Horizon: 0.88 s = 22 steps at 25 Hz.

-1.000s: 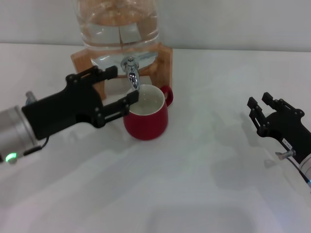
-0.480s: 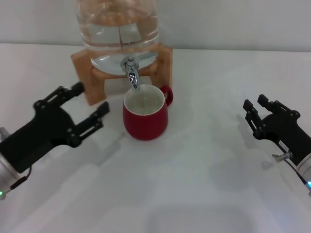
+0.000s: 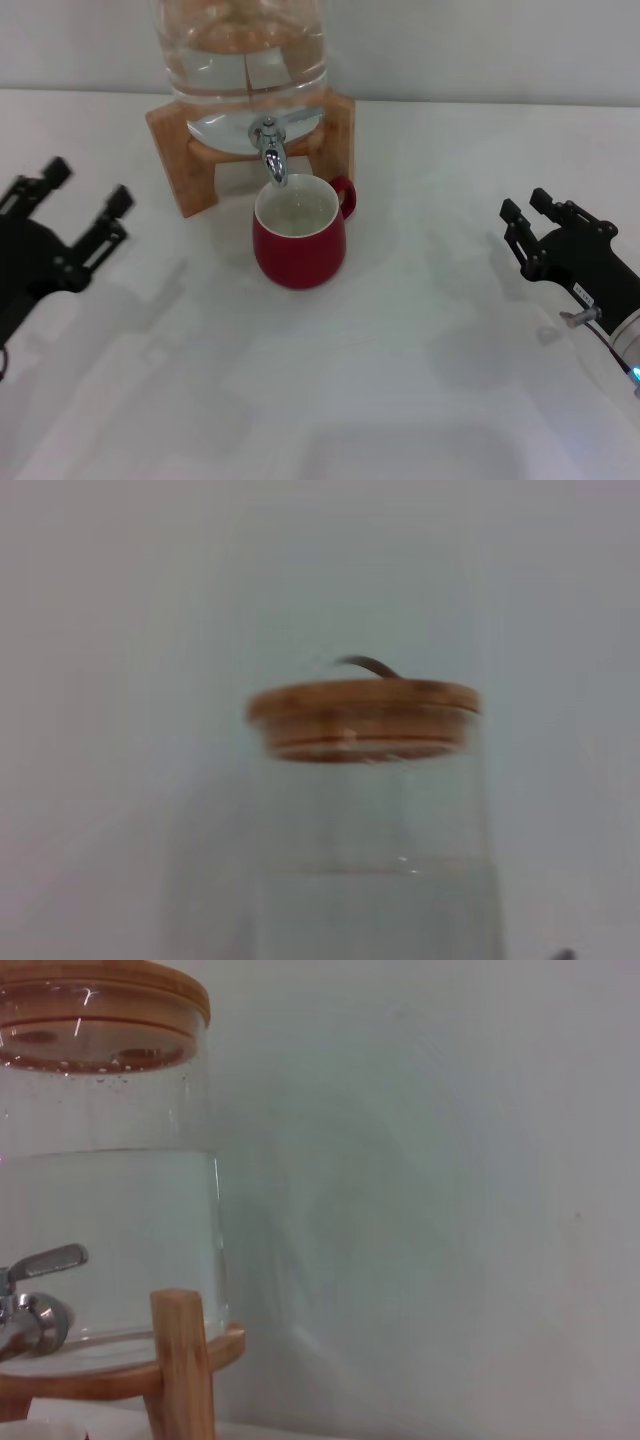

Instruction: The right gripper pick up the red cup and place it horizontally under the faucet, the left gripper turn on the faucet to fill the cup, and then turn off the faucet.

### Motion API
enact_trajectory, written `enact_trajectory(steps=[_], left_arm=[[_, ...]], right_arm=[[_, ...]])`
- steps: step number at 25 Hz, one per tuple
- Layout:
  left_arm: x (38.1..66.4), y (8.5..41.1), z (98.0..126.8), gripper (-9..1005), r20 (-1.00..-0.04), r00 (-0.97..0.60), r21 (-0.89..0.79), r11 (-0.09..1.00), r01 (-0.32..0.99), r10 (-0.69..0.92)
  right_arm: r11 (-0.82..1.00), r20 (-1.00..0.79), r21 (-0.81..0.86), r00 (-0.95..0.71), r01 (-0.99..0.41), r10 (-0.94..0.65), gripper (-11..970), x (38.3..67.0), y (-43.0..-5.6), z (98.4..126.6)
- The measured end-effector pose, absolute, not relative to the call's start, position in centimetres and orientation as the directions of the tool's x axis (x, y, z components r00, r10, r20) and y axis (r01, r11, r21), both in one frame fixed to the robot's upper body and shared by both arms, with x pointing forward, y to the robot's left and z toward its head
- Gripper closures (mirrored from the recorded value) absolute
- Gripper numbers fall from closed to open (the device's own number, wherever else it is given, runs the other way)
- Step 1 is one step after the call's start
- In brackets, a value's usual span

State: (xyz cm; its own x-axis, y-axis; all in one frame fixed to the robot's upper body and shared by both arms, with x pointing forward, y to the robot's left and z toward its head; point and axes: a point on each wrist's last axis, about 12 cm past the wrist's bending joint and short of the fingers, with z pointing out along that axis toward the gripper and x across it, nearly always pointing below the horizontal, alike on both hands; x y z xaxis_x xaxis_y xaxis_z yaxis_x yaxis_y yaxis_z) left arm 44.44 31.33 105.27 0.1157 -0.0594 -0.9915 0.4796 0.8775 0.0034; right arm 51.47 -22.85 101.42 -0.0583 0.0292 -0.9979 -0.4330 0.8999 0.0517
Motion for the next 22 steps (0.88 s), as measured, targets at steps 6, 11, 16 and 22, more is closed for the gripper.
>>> enact_trajectory(steps=[6,11,16,22], left_arm=[[43.9,32.6,104.6,240,-0.988,0.133,-0.026,0.924,0.382,-0.082],[43.8,33.3,104.4,239,-0.985,0.155,-0.03,0.949,0.314,-0.082],[43.9,33.7,104.3,239,-0.983,0.158,-0.052,0.96,0.277,-0.099],[44.8,33.4,103.9,240,-0.984,0.138,-0.069,0.957,0.281,-0.111]], right_arm=[[0.901,-0.999,0.047,-0.043,-0.431,0.031,581,52.2,-22.7,101.9],[0.914,-0.999,0.037,-0.029,-0.404,0.028,581,52.9,-23.3,102.2],[0.927,-0.999,0.038,-0.026,-0.374,0.03,581,53.2,-24.1,102.2],[0.933,-0.999,0.033,-0.025,-0.357,0.026,581,53.3,-24.6,102.2]])
